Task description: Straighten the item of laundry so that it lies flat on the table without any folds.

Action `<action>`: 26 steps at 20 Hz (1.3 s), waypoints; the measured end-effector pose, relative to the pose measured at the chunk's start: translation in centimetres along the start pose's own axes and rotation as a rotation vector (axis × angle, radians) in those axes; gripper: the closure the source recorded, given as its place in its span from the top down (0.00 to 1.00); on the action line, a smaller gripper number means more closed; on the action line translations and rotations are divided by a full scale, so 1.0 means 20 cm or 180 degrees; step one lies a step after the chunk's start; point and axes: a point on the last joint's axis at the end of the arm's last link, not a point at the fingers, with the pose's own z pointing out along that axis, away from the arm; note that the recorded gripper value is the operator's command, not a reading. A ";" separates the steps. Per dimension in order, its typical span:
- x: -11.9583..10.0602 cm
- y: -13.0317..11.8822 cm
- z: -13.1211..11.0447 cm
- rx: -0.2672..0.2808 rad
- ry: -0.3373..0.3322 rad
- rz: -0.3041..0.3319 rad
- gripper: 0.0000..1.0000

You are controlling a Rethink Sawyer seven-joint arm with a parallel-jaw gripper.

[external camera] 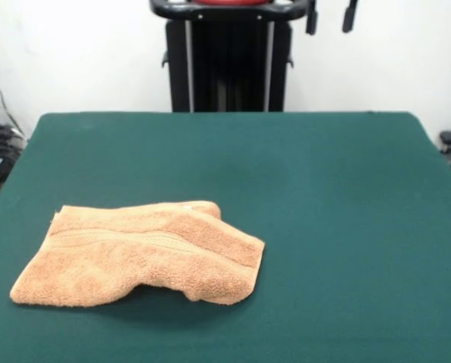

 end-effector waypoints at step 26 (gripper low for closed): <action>-0.08 -0.02 0.31 -0.0063 0.0364 0.0014 1.00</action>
